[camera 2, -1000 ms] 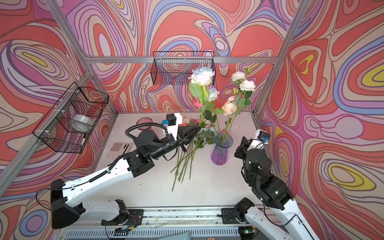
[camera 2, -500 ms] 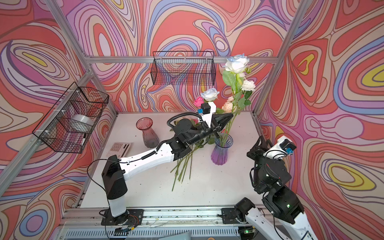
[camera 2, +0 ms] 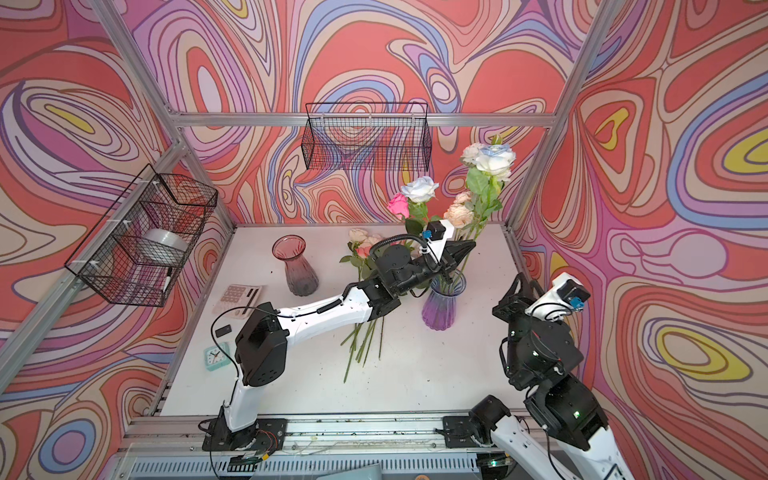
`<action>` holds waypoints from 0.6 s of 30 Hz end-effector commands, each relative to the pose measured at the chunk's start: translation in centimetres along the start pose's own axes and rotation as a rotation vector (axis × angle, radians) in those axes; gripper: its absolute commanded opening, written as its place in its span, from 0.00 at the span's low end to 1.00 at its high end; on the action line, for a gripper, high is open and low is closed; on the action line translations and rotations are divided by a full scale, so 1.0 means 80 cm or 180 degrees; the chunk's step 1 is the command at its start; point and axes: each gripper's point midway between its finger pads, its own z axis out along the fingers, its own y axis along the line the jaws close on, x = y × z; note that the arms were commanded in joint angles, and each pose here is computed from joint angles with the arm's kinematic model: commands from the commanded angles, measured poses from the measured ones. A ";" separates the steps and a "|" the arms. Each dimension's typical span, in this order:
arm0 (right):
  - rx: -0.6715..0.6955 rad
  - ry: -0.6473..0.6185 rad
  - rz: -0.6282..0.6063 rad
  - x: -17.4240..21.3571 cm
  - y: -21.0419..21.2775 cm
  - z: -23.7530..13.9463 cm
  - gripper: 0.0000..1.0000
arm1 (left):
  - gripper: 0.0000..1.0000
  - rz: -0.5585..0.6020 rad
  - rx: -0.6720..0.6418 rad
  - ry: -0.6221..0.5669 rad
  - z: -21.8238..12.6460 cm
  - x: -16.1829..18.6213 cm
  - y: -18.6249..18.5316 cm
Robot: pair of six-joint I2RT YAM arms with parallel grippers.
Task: Arrange the flowers into the vase
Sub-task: 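Lower the white rose stem into the purple-blue vase with the left gripper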
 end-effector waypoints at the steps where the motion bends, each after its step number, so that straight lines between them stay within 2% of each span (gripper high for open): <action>1: -0.0042 0.0042 -0.0069 0.007 0.005 0.004 0.32 | 0.00 0.0028 -0.0106 -0.0027 -0.003 0.005 0.011; 2: -0.0048 0.0053 -0.0075 0.009 0.006 0.004 0.32 | 0.00 -0.0008 -0.0117 0.0033 -0.005 0.013 0.013; 4: -0.0050 0.0073 -0.0083 0.010 0.008 0.005 0.32 | 0.18 -0.0079 -0.0160 0.0146 -0.010 0.028 0.017; 5: -0.0058 0.0089 -0.0089 0.011 0.009 0.006 0.33 | 0.23 -0.0100 -0.0161 0.0202 -0.014 0.036 0.017; 7: -0.0083 0.0107 -0.0087 0.011 0.012 0.007 0.34 | 0.54 -0.0161 -0.0223 0.0275 -0.022 0.047 0.021; 10: -0.0119 0.0150 -0.0104 0.012 0.018 0.008 0.34 | 0.71 -0.0201 -0.0287 0.0286 -0.038 0.048 0.023; 18: -0.0173 0.0174 -0.0144 0.003 0.025 0.007 0.35 | 0.77 -0.0240 -0.0182 0.0198 -0.069 0.006 0.005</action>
